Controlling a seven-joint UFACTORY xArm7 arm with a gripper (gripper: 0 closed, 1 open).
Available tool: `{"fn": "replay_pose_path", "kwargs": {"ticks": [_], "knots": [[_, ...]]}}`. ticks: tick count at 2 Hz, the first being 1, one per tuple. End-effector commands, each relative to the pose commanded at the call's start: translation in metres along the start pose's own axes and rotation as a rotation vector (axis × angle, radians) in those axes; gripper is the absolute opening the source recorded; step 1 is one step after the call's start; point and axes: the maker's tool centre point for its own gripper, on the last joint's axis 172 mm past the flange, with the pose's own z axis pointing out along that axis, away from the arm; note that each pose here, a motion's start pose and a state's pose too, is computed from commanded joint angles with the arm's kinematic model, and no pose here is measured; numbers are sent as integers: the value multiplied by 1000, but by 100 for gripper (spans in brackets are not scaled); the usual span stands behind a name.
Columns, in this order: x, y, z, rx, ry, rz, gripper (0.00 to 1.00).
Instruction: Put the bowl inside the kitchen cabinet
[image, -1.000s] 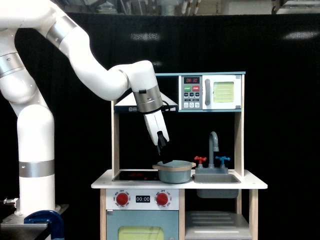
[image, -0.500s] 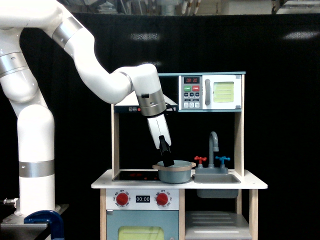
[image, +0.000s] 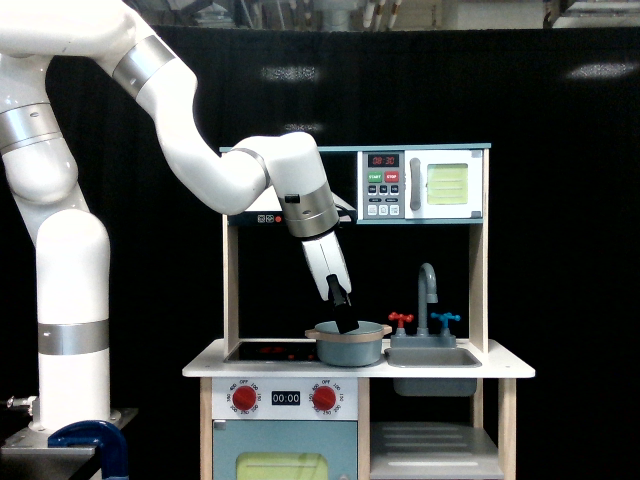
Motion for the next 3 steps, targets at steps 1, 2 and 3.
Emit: {"fn": "replay_pose_path", "kwargs": {"ticks": [1, 2, 3], "knots": [[1, -8, 11, 44, 42, 7, 100], [-2, -29, 27, 43, 1, -82, 100], [-5, -40, 59, 43, 1, -82, 100]]}}
